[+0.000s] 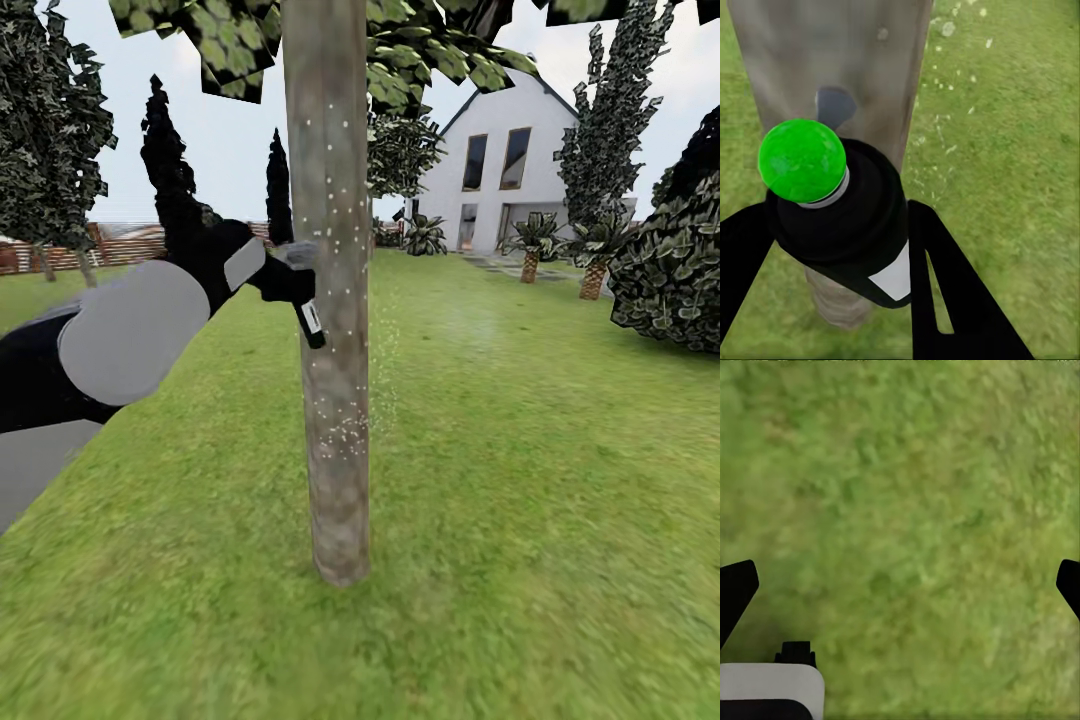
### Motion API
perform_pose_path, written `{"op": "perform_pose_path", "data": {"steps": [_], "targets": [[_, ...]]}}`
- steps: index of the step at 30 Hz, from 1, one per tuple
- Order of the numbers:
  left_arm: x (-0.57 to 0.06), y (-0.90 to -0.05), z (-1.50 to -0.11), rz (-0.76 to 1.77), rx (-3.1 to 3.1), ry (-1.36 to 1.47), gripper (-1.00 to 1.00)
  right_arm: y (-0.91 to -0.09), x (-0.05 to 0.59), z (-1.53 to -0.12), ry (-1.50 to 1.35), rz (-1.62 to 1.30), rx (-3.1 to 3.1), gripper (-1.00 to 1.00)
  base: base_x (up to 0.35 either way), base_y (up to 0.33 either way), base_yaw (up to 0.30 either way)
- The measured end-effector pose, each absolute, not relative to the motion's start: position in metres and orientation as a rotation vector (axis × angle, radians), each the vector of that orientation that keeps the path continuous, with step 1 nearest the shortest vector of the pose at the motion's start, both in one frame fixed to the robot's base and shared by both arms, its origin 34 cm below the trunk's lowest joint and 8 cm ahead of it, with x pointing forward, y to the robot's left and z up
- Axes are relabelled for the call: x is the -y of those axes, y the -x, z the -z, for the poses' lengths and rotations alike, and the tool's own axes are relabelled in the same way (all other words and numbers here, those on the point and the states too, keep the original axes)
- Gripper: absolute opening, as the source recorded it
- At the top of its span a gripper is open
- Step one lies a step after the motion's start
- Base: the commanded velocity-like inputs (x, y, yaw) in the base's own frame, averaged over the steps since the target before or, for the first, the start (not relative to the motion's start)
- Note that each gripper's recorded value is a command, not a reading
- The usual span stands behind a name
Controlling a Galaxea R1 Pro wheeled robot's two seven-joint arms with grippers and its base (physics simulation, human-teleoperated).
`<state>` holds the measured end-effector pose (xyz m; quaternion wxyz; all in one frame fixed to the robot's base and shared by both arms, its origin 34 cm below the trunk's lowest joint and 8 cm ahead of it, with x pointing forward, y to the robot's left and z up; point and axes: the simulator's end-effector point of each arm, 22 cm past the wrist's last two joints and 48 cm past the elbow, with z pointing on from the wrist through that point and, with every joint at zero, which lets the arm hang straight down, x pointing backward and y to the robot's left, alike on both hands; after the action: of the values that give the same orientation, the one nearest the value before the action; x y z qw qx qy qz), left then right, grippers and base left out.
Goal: In the garden, pick up the pesticide atomizer on the floor and spray pesticide onto both trees until each tree trunk is fully covered.
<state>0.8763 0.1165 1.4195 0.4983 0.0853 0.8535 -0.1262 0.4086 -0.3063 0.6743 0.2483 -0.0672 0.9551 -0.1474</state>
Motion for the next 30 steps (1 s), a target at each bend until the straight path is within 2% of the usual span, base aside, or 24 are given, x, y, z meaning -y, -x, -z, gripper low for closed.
{"op": "perform_pose_path", "data": {"steps": [12,18,30], "targets": [[-0.143,-0.874,-1.303,0.117,-2.220,-0.273,-1.00,-0.409,0.307,-0.674,0.183,0.403,-2.602,1.00,0.000,0.000,0.000],[-0.140,-0.877,-1.277,0.126,-2.203,-0.281,-1.00,-0.409,0.306,-0.674,0.183,0.402,-2.603,1.00,0.000,0.000,0.000],[-0.134,-0.846,-1.095,0.181,-2.218,-0.289,-1.00,-0.409,0.306,-0.674,0.183,0.401,-2.602,1.00,0.000,0.000,0.000]]}}
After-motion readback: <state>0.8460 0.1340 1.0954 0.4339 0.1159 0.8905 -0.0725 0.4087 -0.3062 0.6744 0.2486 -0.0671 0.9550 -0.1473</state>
